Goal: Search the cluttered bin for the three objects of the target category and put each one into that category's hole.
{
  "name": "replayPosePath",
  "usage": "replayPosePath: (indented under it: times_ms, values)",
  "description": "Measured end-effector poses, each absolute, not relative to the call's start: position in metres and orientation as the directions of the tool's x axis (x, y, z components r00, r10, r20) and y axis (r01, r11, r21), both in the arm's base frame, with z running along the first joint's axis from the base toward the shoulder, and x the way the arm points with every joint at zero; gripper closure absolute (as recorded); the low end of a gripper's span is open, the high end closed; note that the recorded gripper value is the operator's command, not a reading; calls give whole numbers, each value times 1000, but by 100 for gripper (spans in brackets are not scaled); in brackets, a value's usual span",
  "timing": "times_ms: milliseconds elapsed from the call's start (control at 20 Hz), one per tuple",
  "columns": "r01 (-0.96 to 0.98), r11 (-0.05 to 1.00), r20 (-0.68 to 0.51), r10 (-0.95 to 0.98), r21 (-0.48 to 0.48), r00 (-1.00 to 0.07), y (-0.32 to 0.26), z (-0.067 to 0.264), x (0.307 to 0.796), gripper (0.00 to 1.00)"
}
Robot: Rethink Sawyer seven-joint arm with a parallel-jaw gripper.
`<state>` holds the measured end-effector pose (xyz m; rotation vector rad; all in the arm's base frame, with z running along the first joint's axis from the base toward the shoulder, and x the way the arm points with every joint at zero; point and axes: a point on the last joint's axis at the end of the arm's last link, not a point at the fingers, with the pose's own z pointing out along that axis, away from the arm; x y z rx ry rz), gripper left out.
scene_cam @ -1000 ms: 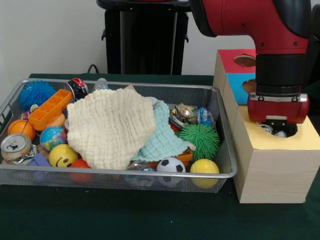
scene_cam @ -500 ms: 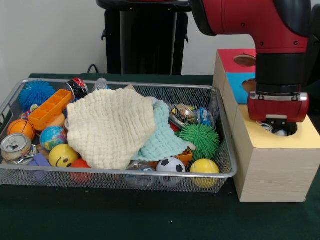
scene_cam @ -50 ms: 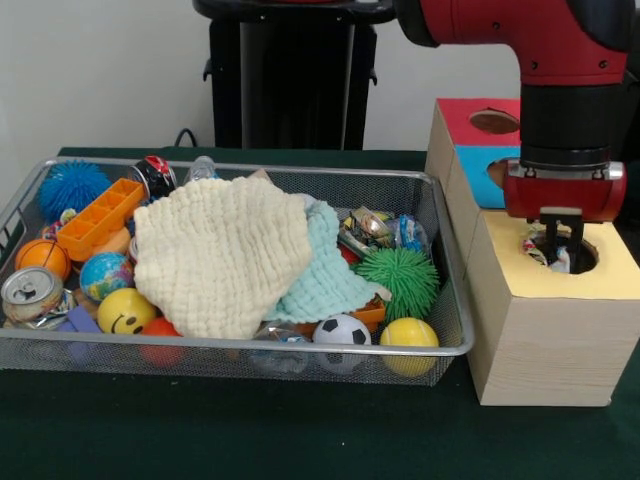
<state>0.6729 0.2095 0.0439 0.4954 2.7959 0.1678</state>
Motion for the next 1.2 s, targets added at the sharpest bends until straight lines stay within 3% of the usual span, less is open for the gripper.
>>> replayPosePath:
  times_ms: [250, 1200]
  values:
    - [311, 936, -224, 343, 167, -912, 213, 48, 667, 100]
    - [319, 935, -245, 349, 155, -904, 200, 59, 671, 100]
